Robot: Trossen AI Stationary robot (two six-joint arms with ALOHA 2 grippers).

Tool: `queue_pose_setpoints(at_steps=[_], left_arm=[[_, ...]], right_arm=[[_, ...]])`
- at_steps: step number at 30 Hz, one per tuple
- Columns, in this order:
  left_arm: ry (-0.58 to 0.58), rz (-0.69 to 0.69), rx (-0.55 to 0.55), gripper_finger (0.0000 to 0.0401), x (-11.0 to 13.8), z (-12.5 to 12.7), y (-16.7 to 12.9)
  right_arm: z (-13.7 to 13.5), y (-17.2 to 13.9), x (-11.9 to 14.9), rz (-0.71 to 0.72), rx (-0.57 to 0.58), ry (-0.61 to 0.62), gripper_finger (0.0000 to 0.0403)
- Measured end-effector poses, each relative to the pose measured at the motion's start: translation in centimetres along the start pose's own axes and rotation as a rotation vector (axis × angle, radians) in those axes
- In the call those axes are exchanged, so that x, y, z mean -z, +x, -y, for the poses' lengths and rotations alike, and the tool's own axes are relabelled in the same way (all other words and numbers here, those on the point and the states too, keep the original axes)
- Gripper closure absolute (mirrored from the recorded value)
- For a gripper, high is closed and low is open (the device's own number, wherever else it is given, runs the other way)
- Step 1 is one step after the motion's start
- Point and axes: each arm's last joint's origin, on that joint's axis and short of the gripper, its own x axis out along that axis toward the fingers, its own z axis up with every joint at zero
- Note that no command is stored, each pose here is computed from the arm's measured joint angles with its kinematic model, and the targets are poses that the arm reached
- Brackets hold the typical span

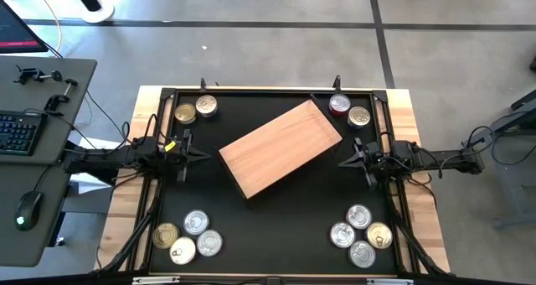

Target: Stack canned seafood by type on shelf

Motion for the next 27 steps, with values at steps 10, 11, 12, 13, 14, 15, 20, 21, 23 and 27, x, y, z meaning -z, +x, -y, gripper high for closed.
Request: queue_pose_setpoints(at_steps=[10, 11, 12, 13, 14, 15, 20, 21, 23, 27], left_arm=[[0.0, 0.0, 0.0, 0.0401, 0.0, 0.0, 0.0], [0.0, 0.0, 0.0, 0.0401, 0.0, 0.0, 0.0], [0.0, 0.0, 0.0, 0.0401, 0.0, 0.0, 0.0], [0.0, 0.0, 0.0, 0.0401, 0.0, 0.0, 0.0], [0.0, 0.0, 0.0, 0.0401, 0.0, 0.0, 0.0], [0.0, 0.0, 0.0, 0.0401, 0.0, 0.0, 0.0], [0.0, 0.0, 0.0, 0.0401, 0.0, 0.0, 0.0], [0.0, 0.0, 0.0, 0.0401, 0.0, 0.0, 0.0], [0.0, 0.0, 0.0, 0.0401, 0.0, 0.0, 0.0], [0.0, 0.0, 0.0, 0.0401, 0.0, 0.0, 0.0]], right_arm=[[-0.6, -0.6, -3.1, 0.352, -0.016, 0.13, 0.0402], [-0.9, -0.9, -3.9, 0.433, -0.053, 0.166, 0.0402], [-1.1, -1.2, -4.6, 0.508, -0.097, 0.189, 0.0402], [-1.4, -1.6, -5.2, 0.566, -0.151, 0.199, 0.0402], [-1.7, -1.9, -5.7, 0.582, -0.203, 0.198, 0.0402], [-2.1, -2.0, -6.5, 0.564, -0.251, 0.201, 0.0402], [-3.3, -0.9, -8.6, 0.032, -0.242, 0.275, 0.0402], [-3.6, -0.6, -8.9, -0.079, -0.23, 0.289, 0.0402], [-4.1, 0.4, -9.3, -0.274, -0.234, 0.318, 0.0402], [-5.5, 3.3, -8.3, -0.597, -0.271, 0.41, 0.0403]])
